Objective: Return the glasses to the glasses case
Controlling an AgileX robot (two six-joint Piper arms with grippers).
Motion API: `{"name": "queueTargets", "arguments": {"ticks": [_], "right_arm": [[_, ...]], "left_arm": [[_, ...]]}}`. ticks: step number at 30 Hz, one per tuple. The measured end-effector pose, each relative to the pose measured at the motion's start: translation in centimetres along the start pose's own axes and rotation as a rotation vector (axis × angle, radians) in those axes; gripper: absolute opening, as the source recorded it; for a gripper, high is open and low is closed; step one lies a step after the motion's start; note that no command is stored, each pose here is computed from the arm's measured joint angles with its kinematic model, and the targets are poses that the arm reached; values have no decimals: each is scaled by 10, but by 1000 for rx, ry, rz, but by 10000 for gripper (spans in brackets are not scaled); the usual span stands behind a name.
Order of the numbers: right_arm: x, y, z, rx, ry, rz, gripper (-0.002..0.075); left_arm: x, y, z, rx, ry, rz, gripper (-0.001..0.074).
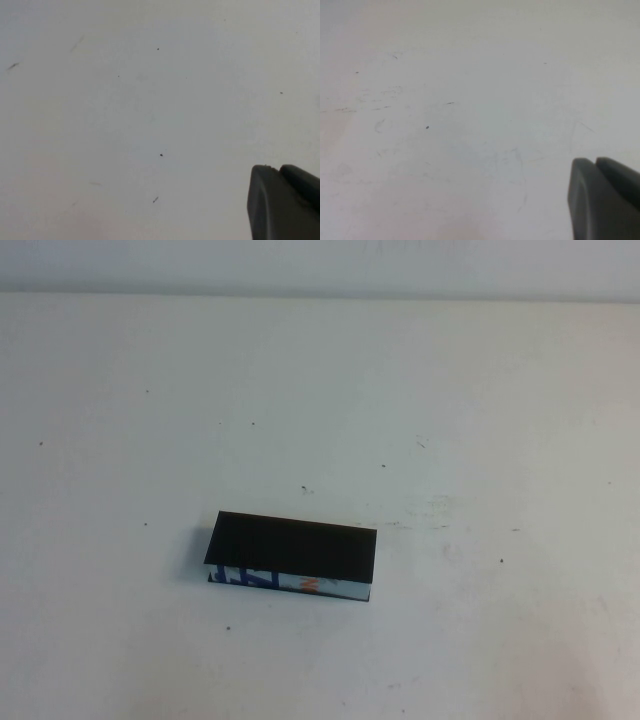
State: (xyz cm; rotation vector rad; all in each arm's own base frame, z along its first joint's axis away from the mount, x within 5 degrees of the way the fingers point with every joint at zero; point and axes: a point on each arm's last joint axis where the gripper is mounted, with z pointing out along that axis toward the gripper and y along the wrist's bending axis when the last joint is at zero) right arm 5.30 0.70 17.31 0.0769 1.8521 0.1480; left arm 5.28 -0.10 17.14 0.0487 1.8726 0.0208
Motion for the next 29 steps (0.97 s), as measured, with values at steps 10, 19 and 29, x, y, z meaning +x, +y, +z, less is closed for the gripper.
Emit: {"name": "queueTargets", "arguments": {"ticks": [10, 19, 29], "right_arm": [[0, 0, 0, 0, 0, -1, -11], [0, 0, 0, 0, 0, -1, -11], [0, 0, 0, 0, 0, -2, -11]], "left_arm": [[1, 0, 0, -1, 12, 0, -4], [1, 0, 0, -1, 12, 0, -4], [1, 0, 0, -1, 12, 0, -4]]}}
